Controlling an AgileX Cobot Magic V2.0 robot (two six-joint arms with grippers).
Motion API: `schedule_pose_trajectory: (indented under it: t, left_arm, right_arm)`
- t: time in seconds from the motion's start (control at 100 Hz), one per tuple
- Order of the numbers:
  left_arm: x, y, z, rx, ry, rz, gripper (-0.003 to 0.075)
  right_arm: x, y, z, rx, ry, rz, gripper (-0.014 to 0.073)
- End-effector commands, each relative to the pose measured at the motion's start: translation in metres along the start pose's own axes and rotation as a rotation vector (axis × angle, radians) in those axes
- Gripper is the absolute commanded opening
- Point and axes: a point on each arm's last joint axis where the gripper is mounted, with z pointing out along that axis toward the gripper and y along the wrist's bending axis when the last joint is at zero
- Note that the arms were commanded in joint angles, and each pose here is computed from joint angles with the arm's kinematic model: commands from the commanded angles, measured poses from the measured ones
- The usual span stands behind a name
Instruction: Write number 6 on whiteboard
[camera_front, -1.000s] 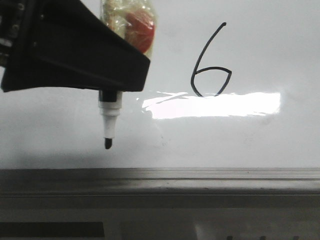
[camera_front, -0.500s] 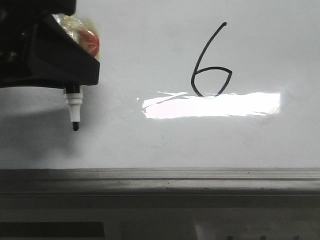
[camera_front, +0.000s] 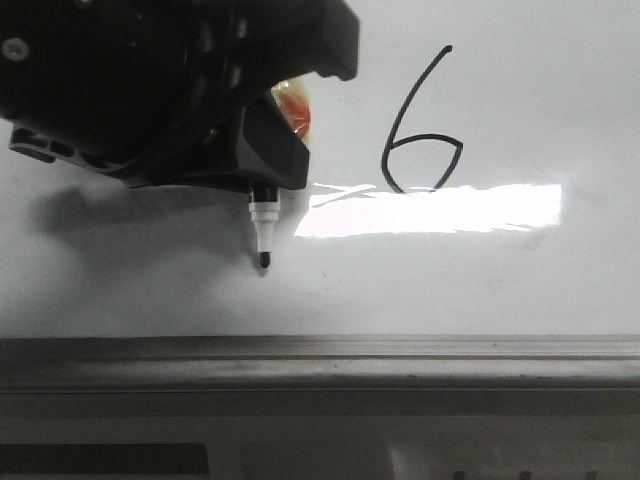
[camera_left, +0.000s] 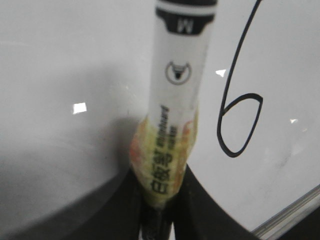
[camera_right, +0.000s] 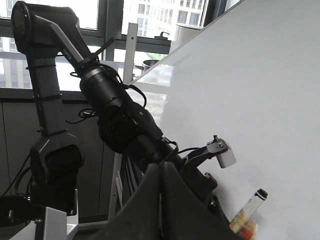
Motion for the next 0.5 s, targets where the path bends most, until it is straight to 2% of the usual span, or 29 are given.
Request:
schedule_pose_trajectory:
  t: [0.0,0.18,0.49]
  left_arm:
    - [-0.012,0.01,0.003,-0.057,-0.03,-0.056,-0.002]
    - [-0.019,0.025,0.006,-0.096,-0.046,-0.088,-0.002]
    - [-0.014,0.028,0.015,-0.11,-0.018,-0.087,-0.002]
  right_arm:
    - [-0.016,-0.005,-0.003,0.041,-0.099,0.009,-0.0071]
    - [-0.016,-0.005,-0.003,0.041,-0.1,0.009,-0.0071]
    - [-0.018,-0.006,-0.003,0.051,-0.12,0.009,-0.0071]
